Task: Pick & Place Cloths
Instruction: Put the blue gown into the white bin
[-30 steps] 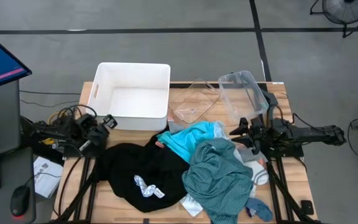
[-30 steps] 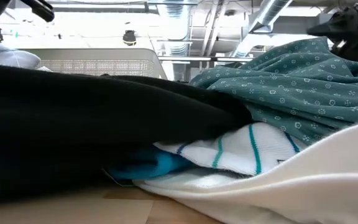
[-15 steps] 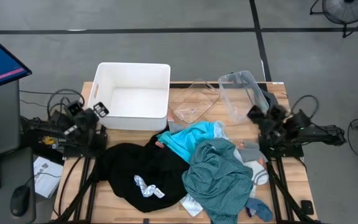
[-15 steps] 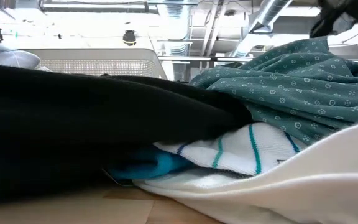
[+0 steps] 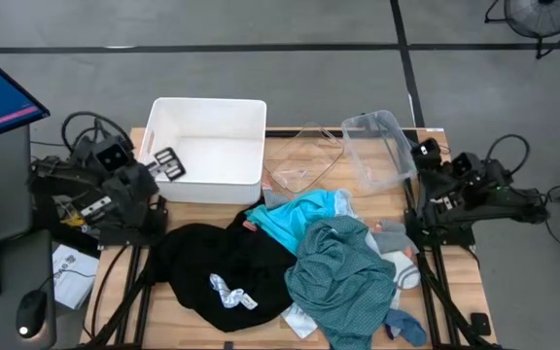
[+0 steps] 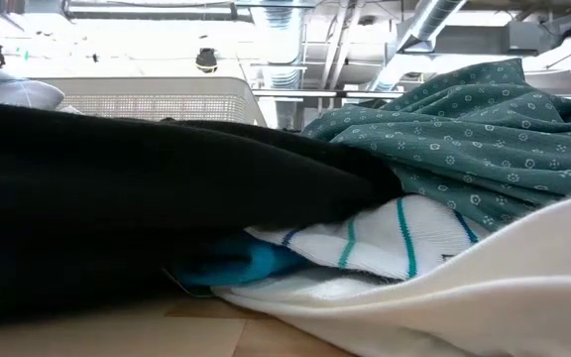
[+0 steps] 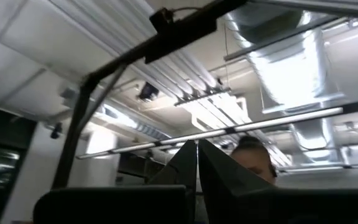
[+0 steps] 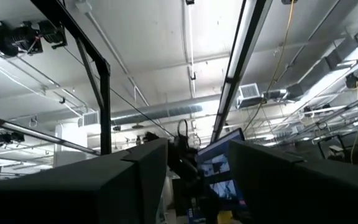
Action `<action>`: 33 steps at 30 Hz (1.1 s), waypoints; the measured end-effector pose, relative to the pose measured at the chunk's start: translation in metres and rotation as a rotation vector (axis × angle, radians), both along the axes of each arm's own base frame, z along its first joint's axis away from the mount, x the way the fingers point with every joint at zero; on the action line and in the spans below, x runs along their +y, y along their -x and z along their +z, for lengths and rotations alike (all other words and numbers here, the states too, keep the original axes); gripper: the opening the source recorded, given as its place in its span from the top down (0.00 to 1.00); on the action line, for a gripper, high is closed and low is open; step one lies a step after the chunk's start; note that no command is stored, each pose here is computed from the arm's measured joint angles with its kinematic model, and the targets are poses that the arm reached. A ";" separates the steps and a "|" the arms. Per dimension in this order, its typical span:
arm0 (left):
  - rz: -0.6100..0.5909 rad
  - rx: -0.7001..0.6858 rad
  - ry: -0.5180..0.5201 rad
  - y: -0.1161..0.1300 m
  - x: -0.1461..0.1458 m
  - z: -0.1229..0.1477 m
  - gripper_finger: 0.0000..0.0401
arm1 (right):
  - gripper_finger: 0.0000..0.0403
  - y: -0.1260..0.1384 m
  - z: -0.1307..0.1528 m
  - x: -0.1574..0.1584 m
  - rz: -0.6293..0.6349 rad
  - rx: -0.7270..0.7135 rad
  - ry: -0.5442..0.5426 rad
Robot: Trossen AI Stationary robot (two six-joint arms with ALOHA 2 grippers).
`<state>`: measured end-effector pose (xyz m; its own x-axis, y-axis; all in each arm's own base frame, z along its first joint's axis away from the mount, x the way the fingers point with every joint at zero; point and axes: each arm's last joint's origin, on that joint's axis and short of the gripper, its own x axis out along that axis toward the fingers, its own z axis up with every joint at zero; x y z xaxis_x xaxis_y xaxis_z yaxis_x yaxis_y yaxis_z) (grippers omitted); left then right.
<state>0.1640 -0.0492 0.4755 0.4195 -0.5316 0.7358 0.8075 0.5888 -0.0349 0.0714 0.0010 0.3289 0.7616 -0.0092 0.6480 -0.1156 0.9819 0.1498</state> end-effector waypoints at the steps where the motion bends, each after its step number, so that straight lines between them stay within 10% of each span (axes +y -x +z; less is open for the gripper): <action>1: -0.012 0.006 -0.012 -0.007 -0.003 0.005 1.00 | 0.58 -0.003 0.004 0.000 0.000 0.011 0.000; 16: 0.064 0.714 -0.227 -0.035 0.004 -0.023 1.00 | 0.58 -0.086 0.045 0.010 0.029 0.967 -0.129; 23: 0.068 0.866 -0.246 -0.007 0.008 -0.030 1.00 | 0.58 -0.114 0.027 0.037 0.073 1.524 -0.207; 33: 0.221 1.023 -0.210 0.022 0.016 -0.039 1.00 | 0.58 -0.161 -0.031 0.080 0.039 1.857 -0.204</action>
